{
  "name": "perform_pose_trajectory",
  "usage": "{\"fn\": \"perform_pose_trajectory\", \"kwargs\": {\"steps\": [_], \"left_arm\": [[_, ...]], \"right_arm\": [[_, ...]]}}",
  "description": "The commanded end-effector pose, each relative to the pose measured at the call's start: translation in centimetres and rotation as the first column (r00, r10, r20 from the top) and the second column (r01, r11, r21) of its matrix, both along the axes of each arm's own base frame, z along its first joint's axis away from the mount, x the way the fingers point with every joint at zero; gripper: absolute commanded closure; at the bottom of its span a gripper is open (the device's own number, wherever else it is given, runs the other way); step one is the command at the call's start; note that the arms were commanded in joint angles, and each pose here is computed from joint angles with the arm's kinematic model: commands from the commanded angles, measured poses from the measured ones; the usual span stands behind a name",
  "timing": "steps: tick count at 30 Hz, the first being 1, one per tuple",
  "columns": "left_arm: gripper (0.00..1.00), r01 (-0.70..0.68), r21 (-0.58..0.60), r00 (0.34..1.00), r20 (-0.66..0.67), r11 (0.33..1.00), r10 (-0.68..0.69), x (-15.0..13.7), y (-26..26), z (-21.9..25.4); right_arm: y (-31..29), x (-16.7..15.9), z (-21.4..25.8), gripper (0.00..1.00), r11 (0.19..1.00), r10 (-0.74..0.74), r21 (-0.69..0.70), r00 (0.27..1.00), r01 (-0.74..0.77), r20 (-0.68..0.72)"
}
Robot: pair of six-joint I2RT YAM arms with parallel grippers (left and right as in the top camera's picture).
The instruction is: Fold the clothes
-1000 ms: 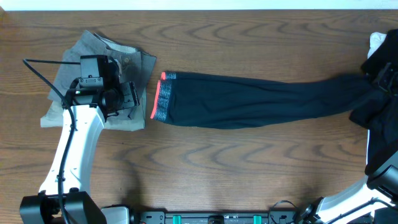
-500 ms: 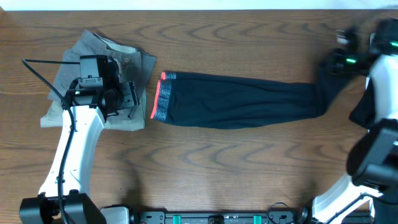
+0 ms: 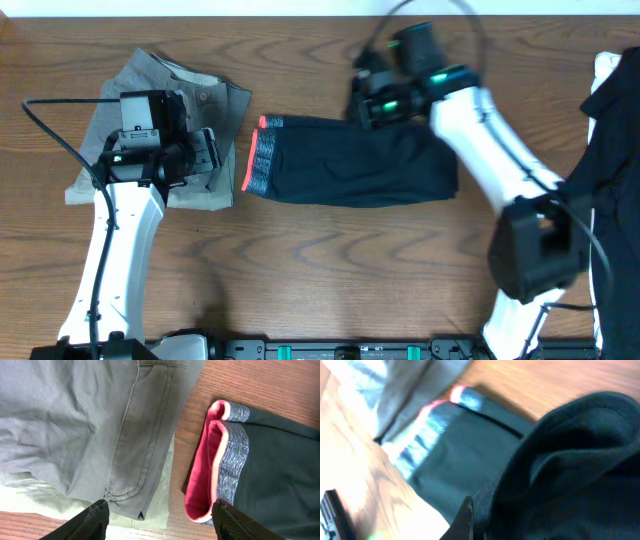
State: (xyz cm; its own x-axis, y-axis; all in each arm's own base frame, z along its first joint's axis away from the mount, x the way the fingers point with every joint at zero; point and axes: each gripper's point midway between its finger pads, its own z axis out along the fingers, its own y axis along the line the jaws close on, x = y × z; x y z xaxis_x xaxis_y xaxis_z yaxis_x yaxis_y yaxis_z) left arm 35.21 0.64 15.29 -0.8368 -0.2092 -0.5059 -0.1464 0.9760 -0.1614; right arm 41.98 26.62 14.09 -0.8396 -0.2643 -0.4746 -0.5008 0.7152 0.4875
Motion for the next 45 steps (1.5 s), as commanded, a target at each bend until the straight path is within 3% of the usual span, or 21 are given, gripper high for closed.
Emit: {"fn": "perform_pose_trajectory", "kwargs": {"steps": [1, 4, 5, 6, 7, 8, 13, 19, 25, 30, 35, 38, 42, 43, 45], "left_arm": [[0.32, -0.001, 0.004, 0.999, 0.034, 1.0, 0.001, 0.3, 0.1, 1.3], [0.32, -0.001, 0.004, 0.999, 0.034, 1.0, 0.001, 0.3, 0.1, 1.3], [0.32, -0.001, 0.004, 0.999, 0.034, 1.0, 0.001, 0.3, 0.1, 1.3], [0.32, -0.001, 0.004, 0.999, 0.033, 1.0, 0.001, 0.3, 0.1, 1.3], [0.32, -0.001, 0.004, 0.999, 0.033, 1.0, 0.001, 0.3, 0.1, 1.3], [0.32, -0.001, 0.004, 1.0, 0.03, 1.0, 0.001, 0.2, 0.1, 1.2], [0.32, -0.001, 0.004, 1.0, 0.03, 1.0, 0.001, 0.2, 0.1, 1.2], [0.32, -0.001, 0.004, 0.999, 0.034, 1.0, 0.001, 0.3, 0.1, 1.3], [0.32, -0.001, 0.003, 0.999, 0.034, 1.0, 0.001, 0.3, 0.1, 1.3], [0.32, -0.001, 0.004, 0.999, 0.035, 1.0, 0.001, 0.3, 0.1, 1.3], [0.32, -0.001, 0.004, 0.999, 0.038, 1.0, 0.001, 0.4, 0.1, 1.3], [0.32, -0.001, 0.004, 0.999, 0.038, 1.0, 0.001, 0.4, 0.1, 1.3], [0.32, -0.001, 0.004, 0.999, 0.039, 1.0, 0.001, 0.4, 0.1, 1.4], [0.32, -0.001, 0.004, 0.999, 0.039, 1.0, 0.001, 0.4, 0.1, 1.4], [0.32, -0.001, 0.004, 0.999, 0.039, 1.0, 0.001, 0.4, 0.1, 1.3]], "right_arm": [[5.7, -1.7, -1.6, 0.99, 0.996, 0.058, 0.07, 0.996, -0.053, -0.061], [10.6, -4.1, -2.4, 0.99, 0.974, 0.185, 0.141, 0.982, -0.176, -0.049], [11.7, -4.7, -2.8, 0.93, 0.969, 0.209, 0.143, 0.977, -0.201, -0.044], [12.4, -5.2, -3.2, 0.59, 0.967, 0.222, 0.135, 0.974, -0.215, -0.036], [12.8, -5.5, -3.4, 0.43, 0.968, 0.224, 0.121, 0.974, -0.219, -0.032], [12.8, -5.4, -3.5, 0.39, 0.971, 0.219, 0.109, 0.975, -0.215, -0.024], [8.8, -2.4, -1.5, 0.37, 0.987, 0.143, 0.076, 0.989, -0.145, 0.029], [-5.8, 1.9, -1.4, 0.32, 0.982, -0.173, -0.086, 0.982, 0.166, -0.075], [-18.5, -0.1, -6.6, 0.23, 0.907, -0.391, -0.276, 0.879, 0.318, -0.272], [-19.7, -2.4, -10.2, 0.25, 0.917, -0.397, -0.195, 0.818, 0.347, -0.415], [-19.1, -4.3, -12.6, 0.26, 0.925, -0.381, -0.184, 0.807, 0.333, -0.451], [-18.6, -4.8, -13.4, 0.33, 0.927, -0.374, -0.167, 0.807, 0.335, -0.458], [-18.2, -5.0, -14.0, 0.56, 0.926, -0.377, -0.158, 0.803, 0.344, -0.461], [-18.0, -4.8, -14.0, 0.71, 0.928, -0.371, -0.141, 0.809, 0.346, -0.457], [-17.8, -4.4, -13.7, 0.83, 0.93, -0.364, -0.121, 0.816, 0.348, -0.449]]}}
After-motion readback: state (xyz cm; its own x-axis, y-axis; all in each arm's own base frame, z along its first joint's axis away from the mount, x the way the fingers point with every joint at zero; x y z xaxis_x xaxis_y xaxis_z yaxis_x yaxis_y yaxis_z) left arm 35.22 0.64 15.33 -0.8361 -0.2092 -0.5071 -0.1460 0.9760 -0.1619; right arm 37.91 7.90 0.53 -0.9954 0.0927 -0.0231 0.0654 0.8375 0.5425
